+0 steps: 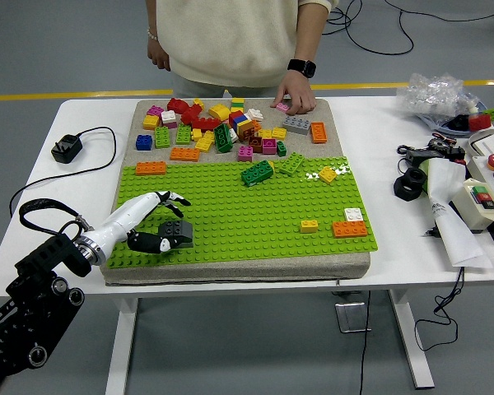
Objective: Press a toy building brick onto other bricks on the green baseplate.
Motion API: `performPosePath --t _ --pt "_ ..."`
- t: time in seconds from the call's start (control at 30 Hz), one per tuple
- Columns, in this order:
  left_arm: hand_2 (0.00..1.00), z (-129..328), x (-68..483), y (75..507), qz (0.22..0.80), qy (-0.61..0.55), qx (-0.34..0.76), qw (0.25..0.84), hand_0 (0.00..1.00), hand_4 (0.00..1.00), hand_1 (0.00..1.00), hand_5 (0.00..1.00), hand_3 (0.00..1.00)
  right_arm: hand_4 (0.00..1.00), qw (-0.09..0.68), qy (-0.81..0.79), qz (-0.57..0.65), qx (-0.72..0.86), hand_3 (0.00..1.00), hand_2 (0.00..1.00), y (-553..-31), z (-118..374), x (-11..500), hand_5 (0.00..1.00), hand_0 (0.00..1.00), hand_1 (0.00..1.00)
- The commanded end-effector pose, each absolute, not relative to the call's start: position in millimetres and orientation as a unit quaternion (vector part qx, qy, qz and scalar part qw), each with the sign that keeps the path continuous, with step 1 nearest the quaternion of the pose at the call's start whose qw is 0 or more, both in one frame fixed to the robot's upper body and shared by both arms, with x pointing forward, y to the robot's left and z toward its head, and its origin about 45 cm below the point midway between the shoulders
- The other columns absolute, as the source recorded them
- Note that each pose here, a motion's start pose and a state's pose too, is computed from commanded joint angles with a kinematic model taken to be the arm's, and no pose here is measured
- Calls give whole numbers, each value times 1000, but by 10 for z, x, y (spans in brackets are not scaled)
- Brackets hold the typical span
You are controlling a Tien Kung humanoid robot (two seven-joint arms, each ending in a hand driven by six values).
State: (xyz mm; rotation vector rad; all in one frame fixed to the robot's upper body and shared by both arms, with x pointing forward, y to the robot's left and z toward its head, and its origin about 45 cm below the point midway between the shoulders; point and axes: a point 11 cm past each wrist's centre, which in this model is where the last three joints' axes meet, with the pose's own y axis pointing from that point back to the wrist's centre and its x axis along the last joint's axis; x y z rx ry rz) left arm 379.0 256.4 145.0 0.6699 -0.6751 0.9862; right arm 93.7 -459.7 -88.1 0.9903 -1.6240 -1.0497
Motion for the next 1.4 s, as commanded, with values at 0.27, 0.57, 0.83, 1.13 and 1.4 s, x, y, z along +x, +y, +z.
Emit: performPosePath --t 0.27,0.57,0.83,1.13,1.4 --pt "648 1456 3773 2561 452 -312 308 777 934 802 760 2 745 998 467 -661 -427 404 763 754 -4596 -882 935 692 786 709" --pt "658 1469 3754 2540 449 -309 298 784 948 812 765 2 756 998 467 -660 -427 404 762 753 -4592 -886 926 692 787 707" --pt "683 1484 3756 2527 450 -307 290 787 963 834 773 8 771 998 468 -659 -428 404 762 752 -4592 -888 916 693 787 707" --pt "834 1627 3769 2549 461 -319 275 781 998 916 839 43 843 998 468 -659 -428 404 761 752 -4592 -888 916 692 787 706" --pt "857 1828 3731 2573 466 -347 269 768 998 924 868 80 783 998 466 -660 -428 404 762 752 -4597 -886 916 693 788 702"
